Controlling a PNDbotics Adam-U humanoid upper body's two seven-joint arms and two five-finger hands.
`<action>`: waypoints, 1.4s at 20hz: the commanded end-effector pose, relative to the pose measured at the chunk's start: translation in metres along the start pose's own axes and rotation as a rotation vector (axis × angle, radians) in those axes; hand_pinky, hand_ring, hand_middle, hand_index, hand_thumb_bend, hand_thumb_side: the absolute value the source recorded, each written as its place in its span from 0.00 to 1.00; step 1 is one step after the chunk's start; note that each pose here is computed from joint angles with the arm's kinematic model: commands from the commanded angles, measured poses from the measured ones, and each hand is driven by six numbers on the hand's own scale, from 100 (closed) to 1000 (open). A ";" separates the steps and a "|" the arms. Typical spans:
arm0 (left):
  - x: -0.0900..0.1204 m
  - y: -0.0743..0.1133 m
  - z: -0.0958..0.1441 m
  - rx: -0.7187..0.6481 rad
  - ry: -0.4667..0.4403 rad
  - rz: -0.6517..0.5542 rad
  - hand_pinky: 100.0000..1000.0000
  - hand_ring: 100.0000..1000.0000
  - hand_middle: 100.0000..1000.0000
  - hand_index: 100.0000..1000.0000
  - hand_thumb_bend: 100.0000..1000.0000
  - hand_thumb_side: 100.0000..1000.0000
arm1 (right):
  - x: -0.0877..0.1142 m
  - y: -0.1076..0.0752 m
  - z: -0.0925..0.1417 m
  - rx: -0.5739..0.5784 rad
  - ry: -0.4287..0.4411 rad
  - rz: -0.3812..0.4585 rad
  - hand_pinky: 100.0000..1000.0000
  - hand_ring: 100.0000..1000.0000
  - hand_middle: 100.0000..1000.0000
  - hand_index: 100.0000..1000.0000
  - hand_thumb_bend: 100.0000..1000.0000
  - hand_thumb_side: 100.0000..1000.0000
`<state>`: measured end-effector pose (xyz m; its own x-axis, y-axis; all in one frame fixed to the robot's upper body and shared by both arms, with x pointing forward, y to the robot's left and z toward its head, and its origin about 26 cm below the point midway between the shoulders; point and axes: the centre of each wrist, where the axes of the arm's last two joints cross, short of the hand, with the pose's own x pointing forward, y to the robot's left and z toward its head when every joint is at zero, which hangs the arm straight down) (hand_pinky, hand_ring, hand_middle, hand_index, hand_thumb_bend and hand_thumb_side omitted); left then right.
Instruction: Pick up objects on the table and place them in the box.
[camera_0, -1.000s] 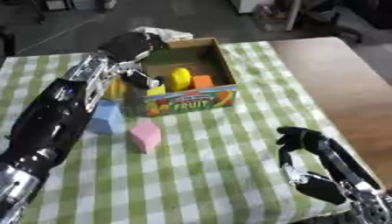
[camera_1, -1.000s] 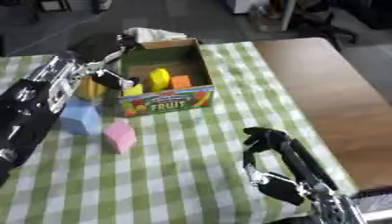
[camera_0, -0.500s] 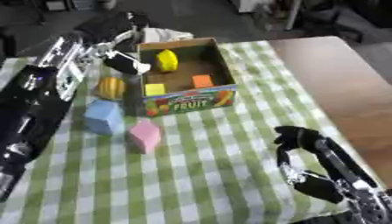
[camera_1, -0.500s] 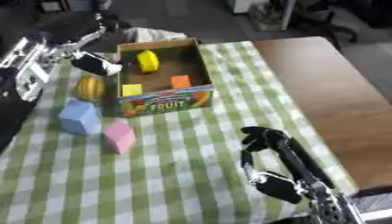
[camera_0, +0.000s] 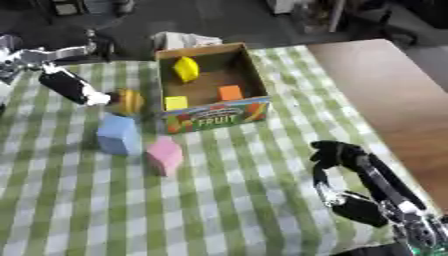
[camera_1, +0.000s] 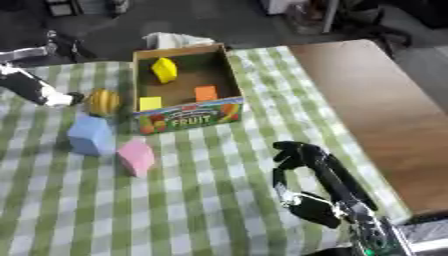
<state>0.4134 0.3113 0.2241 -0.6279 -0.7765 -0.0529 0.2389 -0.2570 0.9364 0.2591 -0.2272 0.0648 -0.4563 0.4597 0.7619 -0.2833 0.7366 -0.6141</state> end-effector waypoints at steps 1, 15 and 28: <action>-0.007 0.002 0.009 -0.087 0.031 -0.026 0.74 0.72 0.77 0.91 0.42 0.57 | 0.002 -0.007 0.000 -0.008 -0.007 0.025 0.66 0.60 0.60 0.82 0.00 0.16; -0.022 -0.047 -0.017 -0.292 0.057 -0.029 0.75 0.73 0.79 0.91 0.55 0.52 | 0.002 -0.006 -0.001 -0.007 -0.011 0.022 0.66 0.60 0.60 0.82 0.00 0.16; -0.019 -0.056 -0.026 -0.155 0.082 -0.006 0.73 0.72 0.77 0.90 0.47 0.24 | 0.002 -0.006 -0.001 -0.009 -0.010 0.019 0.66 0.60 0.60 0.82 0.00 0.16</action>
<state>0.4306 0.3222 0.1545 -0.5745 -0.8158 -0.0665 0.3824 -0.3394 0.8594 0.2592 -0.2272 0.0650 -0.4568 0.4601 0.7614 -0.2829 0.7363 -0.6147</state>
